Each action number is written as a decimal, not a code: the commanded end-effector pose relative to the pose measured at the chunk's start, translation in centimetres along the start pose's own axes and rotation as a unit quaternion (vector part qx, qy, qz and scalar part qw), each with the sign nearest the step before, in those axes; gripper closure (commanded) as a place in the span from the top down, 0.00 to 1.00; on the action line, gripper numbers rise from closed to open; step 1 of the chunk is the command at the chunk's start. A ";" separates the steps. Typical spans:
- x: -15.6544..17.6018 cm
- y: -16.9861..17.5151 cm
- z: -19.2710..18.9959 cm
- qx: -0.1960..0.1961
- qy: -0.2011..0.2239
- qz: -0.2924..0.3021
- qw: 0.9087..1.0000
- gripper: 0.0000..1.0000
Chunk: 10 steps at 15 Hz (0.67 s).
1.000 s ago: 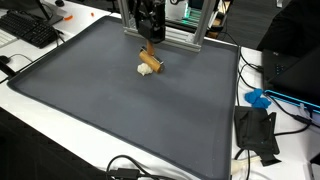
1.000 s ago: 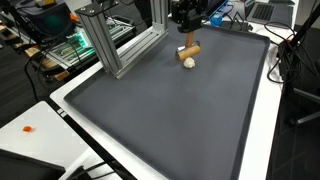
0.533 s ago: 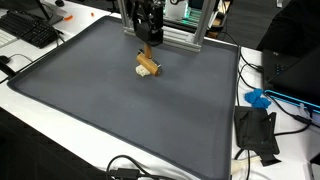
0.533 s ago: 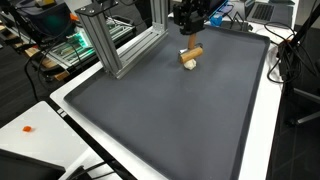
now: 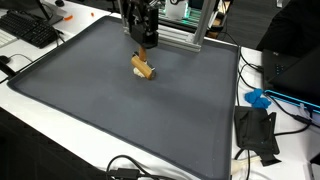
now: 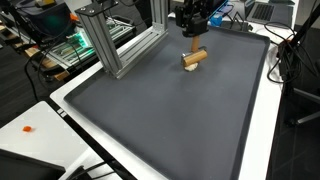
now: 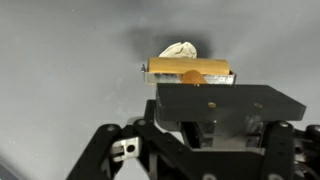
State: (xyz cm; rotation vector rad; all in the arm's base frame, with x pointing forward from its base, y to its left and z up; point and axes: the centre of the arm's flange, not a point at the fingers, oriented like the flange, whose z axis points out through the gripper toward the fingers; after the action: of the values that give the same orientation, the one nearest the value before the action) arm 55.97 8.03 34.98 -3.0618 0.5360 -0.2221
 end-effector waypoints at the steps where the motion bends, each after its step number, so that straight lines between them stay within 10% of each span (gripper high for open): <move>1: 0.3 0.2 1.5 -0.012 0.019 0.013 1.000 0.56; 10: -0.3 0.7 1.1 -0.005 -0.031 -0.033 0.999 0.56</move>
State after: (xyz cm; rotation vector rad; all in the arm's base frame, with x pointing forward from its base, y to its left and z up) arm 56.32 7.63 34.46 -3.0747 0.4975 -0.2362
